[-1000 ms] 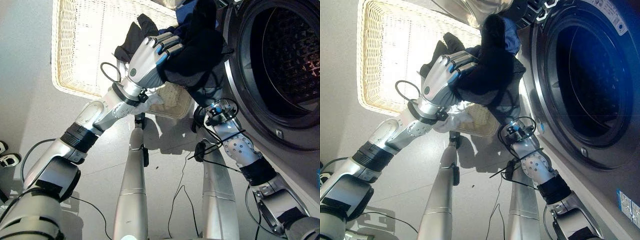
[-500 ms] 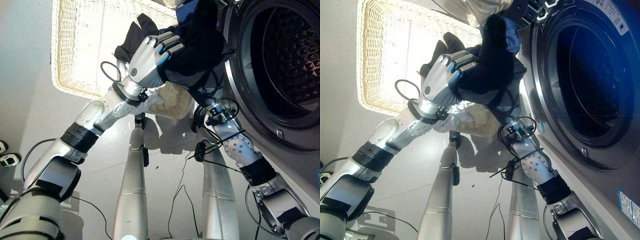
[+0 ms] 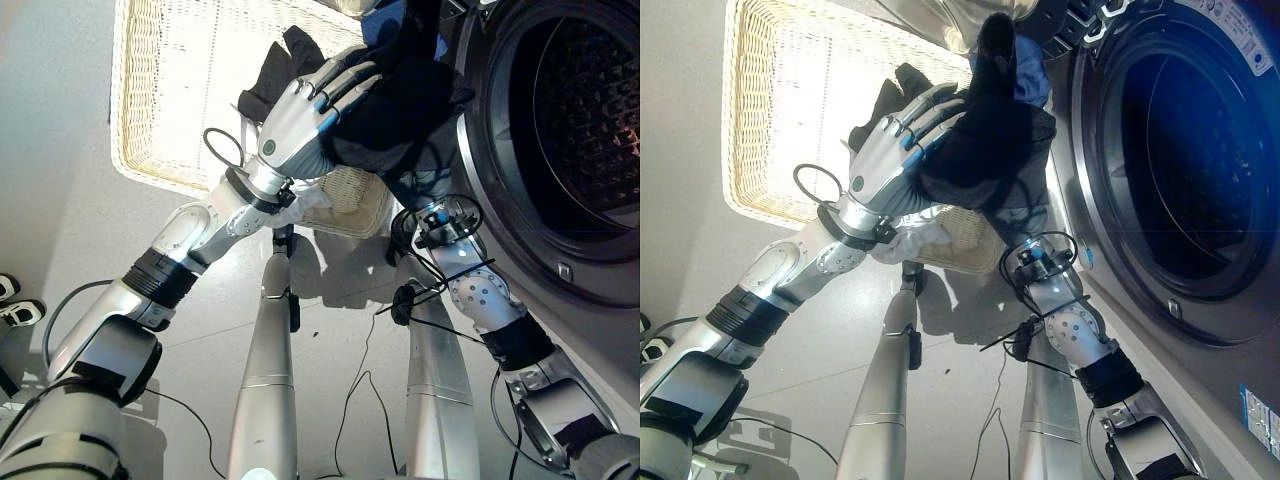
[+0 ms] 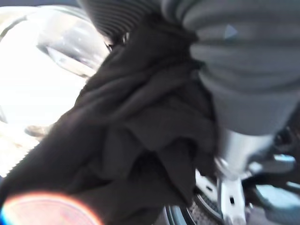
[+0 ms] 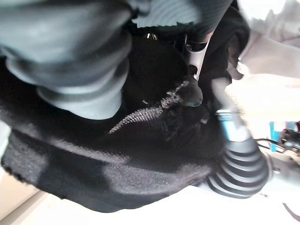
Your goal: Put the clothes into the washing machine.
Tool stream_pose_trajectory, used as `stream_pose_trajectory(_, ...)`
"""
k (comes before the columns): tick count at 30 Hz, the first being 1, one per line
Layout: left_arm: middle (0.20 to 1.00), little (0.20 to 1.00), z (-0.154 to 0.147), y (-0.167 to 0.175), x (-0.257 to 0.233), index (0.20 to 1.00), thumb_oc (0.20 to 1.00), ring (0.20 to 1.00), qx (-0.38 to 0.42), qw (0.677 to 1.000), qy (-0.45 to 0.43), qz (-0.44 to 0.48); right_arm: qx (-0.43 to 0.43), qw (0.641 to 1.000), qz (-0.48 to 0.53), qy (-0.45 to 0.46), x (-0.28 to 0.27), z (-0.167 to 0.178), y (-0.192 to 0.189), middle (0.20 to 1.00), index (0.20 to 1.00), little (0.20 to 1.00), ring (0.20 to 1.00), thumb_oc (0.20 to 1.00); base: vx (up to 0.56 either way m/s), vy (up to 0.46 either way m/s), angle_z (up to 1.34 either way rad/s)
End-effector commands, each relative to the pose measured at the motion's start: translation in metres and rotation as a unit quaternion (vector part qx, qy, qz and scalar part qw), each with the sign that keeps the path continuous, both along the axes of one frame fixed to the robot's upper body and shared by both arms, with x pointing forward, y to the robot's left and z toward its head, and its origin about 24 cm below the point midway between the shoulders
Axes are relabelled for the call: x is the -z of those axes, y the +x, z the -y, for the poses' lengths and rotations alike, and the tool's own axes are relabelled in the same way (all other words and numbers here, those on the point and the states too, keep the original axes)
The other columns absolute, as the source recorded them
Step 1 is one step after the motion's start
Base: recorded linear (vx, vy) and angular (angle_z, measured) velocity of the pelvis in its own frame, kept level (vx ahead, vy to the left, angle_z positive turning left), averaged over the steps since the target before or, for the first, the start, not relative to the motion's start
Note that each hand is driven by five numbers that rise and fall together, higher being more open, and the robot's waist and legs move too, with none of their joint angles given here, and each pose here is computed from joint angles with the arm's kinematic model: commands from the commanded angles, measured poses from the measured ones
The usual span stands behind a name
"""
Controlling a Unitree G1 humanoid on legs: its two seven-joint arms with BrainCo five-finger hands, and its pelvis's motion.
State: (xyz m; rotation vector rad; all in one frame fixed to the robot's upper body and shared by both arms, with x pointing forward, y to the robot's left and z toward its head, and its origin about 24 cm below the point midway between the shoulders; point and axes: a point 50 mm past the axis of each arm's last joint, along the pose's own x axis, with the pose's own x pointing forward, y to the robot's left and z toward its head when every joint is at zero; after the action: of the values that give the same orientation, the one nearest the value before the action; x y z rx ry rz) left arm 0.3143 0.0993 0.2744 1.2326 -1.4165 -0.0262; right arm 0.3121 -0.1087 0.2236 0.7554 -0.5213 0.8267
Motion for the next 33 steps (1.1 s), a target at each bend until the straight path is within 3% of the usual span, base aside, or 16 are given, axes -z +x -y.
stream_pose_trajectory(1,1.000,1.000,-0.001,0.000,0.005,1.000,1.000,1.000,-0.011,1.000,0.007,-0.026,-0.052,0.984,0.162,0.044,-0.049,-0.012,-0.040,0.200,0.200,0.200,0.200,0.200,0.00,0.000,0.00)
stream_pose_trajectory(15,1.000,1.000,0.004,-0.004,0.007,1.000,1.000,1.000,0.047,0.991,-0.006,-0.121,0.024,0.983,0.178,0.040,-0.055,0.002,-0.037,0.200,0.200,0.200,0.200,0.200,0.00,0.000,0.00)
stream_pose_trajectory(23,1.000,1.000,0.000,-0.001,0.011,1.000,1.000,1.000,0.050,0.985,-0.020,-0.164,0.001,0.982,0.175,0.072,-0.058,0.008,-0.037,0.200,0.200,0.200,0.200,0.200,0.00,0.000,0.00)
stream_pose_trajectory(29,1.000,1.000,-0.012,-0.003,0.006,1.000,1.000,1.000,0.074,0.981,-0.120,-0.136,-0.015,0.982,0.163,0.098,-0.057,0.011,-0.037,0.200,0.200,0.200,0.200,0.200,0.00,0.000,0.00)
stream_pose_trajectory(30,1.000,1.000,-0.019,-0.006,0.005,1.000,1.000,1.000,0.098,0.971,-0.180,-0.121,-0.022,0.982,0.156,0.105,-0.055,0.010,-0.037,0.200,0.200,0.200,0.200,0.200,0.00,0.000,0.00)
stream_pose_trajectory(32,1.000,1.000,-0.021,-0.008,0.005,1.000,1.000,1.000,0.113,0.966,-0.198,-0.120,-0.022,0.982,0.155,0.107,-0.054,0.009,-0.037,0.200,0.200,0.200,0.200,0.200,0.00,-0.018,0.00)
stream_pose_trajectory(33,1.000,1.000,-0.023,-0.013,0.006,1.000,1.000,1.000,0.154,0.948,-0.254,-0.115,-0.025,0.982,0.147,0.115,-0.052,0.006,-0.037,0.200,0.200,0.200,0.200,0.200,0.01,-0.033,0.01)
